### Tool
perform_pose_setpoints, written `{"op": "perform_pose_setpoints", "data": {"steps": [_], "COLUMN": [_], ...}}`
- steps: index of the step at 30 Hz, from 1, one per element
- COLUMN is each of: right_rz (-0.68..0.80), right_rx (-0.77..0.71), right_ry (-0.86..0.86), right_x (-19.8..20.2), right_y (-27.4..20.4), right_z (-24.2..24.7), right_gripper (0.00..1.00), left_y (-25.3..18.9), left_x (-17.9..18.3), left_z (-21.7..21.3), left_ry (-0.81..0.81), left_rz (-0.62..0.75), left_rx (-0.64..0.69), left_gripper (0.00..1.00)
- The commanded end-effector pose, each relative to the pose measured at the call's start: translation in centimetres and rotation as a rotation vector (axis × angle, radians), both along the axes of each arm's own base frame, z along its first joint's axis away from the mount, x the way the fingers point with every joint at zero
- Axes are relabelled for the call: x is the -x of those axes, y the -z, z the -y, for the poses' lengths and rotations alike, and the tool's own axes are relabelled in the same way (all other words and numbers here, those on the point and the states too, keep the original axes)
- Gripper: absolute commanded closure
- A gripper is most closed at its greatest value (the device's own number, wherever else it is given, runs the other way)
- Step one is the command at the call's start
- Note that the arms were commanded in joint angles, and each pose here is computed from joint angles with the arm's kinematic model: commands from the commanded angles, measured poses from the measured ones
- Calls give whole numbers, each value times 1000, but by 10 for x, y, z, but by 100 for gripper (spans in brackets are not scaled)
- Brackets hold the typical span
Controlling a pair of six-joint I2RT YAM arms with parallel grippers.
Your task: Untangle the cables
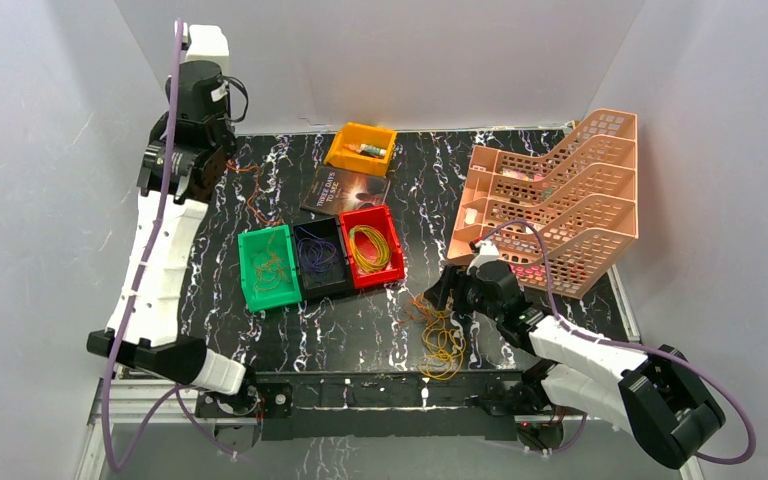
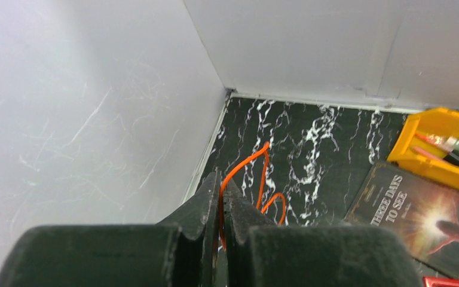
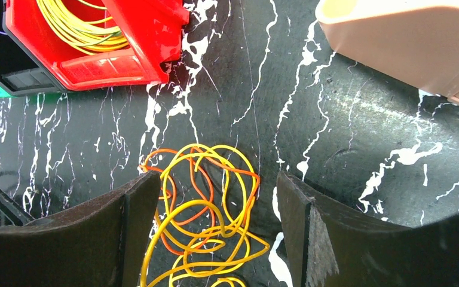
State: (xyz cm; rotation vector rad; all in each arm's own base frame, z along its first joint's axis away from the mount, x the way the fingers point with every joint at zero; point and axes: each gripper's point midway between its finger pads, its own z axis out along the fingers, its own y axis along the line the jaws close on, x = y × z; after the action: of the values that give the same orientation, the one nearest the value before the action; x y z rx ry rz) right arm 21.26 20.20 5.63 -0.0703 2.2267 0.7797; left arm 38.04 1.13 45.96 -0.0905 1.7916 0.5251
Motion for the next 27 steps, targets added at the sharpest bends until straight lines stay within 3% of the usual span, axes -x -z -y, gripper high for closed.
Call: {"op": "perform_pose_setpoints", "data": {"steps": [1, 9, 18, 27], "right_rz": [64, 46, 33, 25], "right_rx": [-44, -50, -51, -52], "right_ry": [-19, -29, -45, -50], "right_x": [-13, -12, -12, -10], "right_y": [-21, -18, -16, -15], "right_z": [-12, -15, -19, -19], "right_gripper": [20, 20, 20, 20], "left_y": [6, 55, 77, 140], "left_x": [22, 51, 78, 88], "left_z": [-16, -17, -25, -17], "left_ry": [-55, -62, -100, -93], "left_rz": [-1, -92, -132, -276], "left_rx": [-21, 49, 82, 120], "left_gripper": [100, 100, 100, 100]}}
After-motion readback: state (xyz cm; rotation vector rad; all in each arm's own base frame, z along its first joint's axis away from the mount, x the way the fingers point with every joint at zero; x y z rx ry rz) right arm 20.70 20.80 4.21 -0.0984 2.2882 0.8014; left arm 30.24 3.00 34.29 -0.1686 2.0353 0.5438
